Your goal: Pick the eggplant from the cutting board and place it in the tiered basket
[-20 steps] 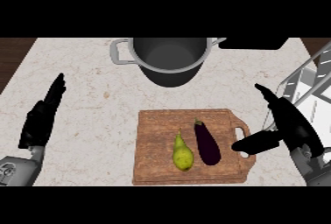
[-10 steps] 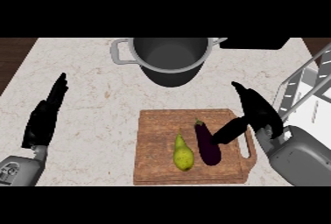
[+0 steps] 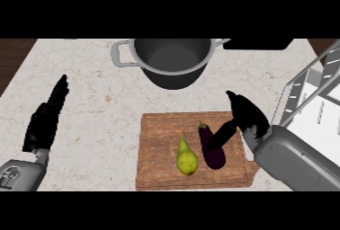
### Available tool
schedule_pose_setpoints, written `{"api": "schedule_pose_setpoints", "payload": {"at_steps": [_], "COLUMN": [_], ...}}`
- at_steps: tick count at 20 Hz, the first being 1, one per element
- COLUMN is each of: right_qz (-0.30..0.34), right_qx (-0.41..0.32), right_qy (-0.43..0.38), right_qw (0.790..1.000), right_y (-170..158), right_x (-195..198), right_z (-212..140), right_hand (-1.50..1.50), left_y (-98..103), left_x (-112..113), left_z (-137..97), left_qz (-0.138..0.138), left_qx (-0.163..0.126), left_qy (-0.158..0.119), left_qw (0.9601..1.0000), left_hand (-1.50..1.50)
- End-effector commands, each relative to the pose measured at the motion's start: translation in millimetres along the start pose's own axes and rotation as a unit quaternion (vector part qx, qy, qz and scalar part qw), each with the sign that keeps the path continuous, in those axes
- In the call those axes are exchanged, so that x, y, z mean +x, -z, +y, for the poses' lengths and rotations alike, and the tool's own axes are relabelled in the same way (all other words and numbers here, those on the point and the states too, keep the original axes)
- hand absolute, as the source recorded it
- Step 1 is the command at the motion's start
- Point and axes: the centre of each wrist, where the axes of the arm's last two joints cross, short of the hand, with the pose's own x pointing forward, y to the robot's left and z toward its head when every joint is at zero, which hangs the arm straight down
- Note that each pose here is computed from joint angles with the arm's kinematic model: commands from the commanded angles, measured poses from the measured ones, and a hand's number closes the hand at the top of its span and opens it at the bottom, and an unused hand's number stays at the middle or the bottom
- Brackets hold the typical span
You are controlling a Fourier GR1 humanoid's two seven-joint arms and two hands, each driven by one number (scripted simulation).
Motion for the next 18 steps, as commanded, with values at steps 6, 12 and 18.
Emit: {"api": "schedule_pose_setpoints", "payload": {"at_steps": [6,12,18], "right_qz": [0.091,0.078,0.093], "right_qx": [-0.006,-0.034,-0.022], "right_qy": [-0.056,-0.083,-0.084], "right_qw": [0.994,0.993,0.992], "right_y": [-6.6,-7.5,-0.3], "right_x": [20.1,38.3,38.0], "right_z": [33.2,23.0,35.9], "right_hand": [-1.5,-1.5,-1.5], "left_y": [-2.3,3.1,-4.7], "left_x": [-3.5,0.9,-6.1], "left_z": [-5.8,4.9,19.6], "left_qz": [0.009,0.002,0.01], "left_qx": [0.002,0.002,0.007], "left_qy": [-0.006,0.0,0.001], "left_qw": [0.9999,1.0,0.9999], "left_hand": [0.0,0.0,0.0]}}
